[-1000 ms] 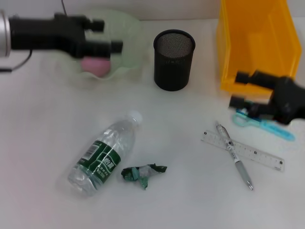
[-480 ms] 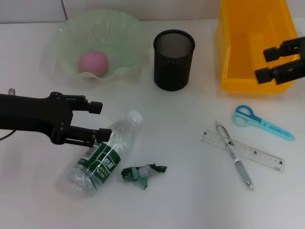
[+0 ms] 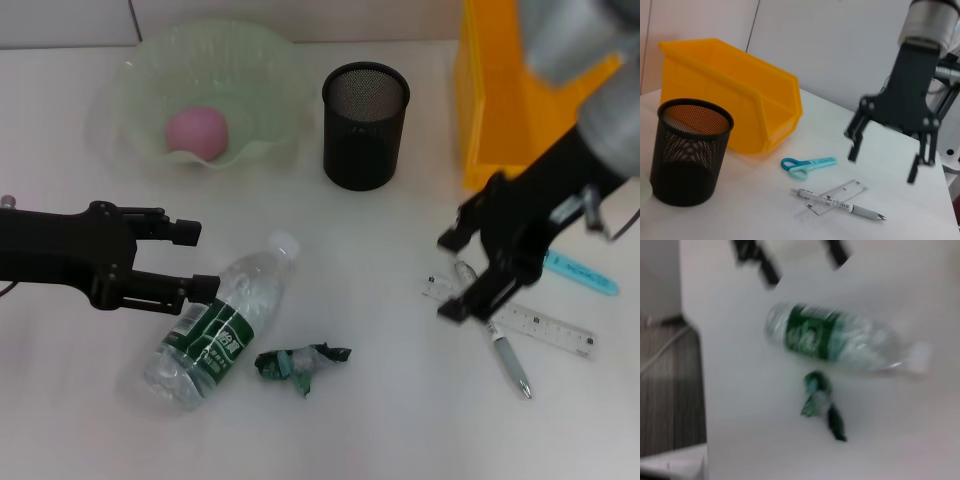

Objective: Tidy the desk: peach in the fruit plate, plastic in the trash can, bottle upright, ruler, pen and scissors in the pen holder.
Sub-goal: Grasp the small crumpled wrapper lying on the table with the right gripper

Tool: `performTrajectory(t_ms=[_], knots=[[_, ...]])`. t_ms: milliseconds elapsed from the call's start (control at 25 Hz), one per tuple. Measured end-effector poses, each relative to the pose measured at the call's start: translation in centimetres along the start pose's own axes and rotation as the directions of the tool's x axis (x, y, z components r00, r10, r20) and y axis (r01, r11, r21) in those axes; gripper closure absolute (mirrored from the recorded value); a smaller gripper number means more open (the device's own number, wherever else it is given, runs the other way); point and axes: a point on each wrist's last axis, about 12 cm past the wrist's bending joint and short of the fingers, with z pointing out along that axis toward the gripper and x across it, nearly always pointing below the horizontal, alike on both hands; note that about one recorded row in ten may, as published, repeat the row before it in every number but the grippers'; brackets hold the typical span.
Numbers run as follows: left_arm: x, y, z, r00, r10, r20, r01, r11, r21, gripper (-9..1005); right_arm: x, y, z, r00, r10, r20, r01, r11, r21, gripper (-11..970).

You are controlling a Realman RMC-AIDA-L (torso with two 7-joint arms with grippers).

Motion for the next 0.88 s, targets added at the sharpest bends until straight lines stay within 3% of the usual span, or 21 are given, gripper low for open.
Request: performTrajectory(t_ms=[120, 240, 560, 880], knots=[[0.1, 0.0, -0.5, 1.0, -0.003, -0.002, 0.003, 1.0, 0.0, 162, -0.5, 0.3, 2.6, 0.997, -0.078, -0.015, 0.077, 0.996, -0.034, 128], [0.3, 0.0, -1.1, 1.0, -0.01, -0.009, 0.01, 1.0, -0.008, 162, -0.8, 0.4, 4.8, 0.987, -0.144, 0.063, 0.15, 0.984, -0.1, 128], [1.1, 0.1, -1.9, 0.999, -0.037, -0.013, 0.037, 0.999, -0.03, 163, -1.1, 0.2, 7.8, 0.969, -0.194, 0.153, 0.218, 0.964, -0.154, 128], [1.2, 0.2, -1.9, 0.999, -0.043, -0.013, 0.043, 0.999, -0.03, 163, -1.3, 0.3, 11.0, 0.956, -0.218, 0.195, 0.246, 0.96, -0.136, 129]])
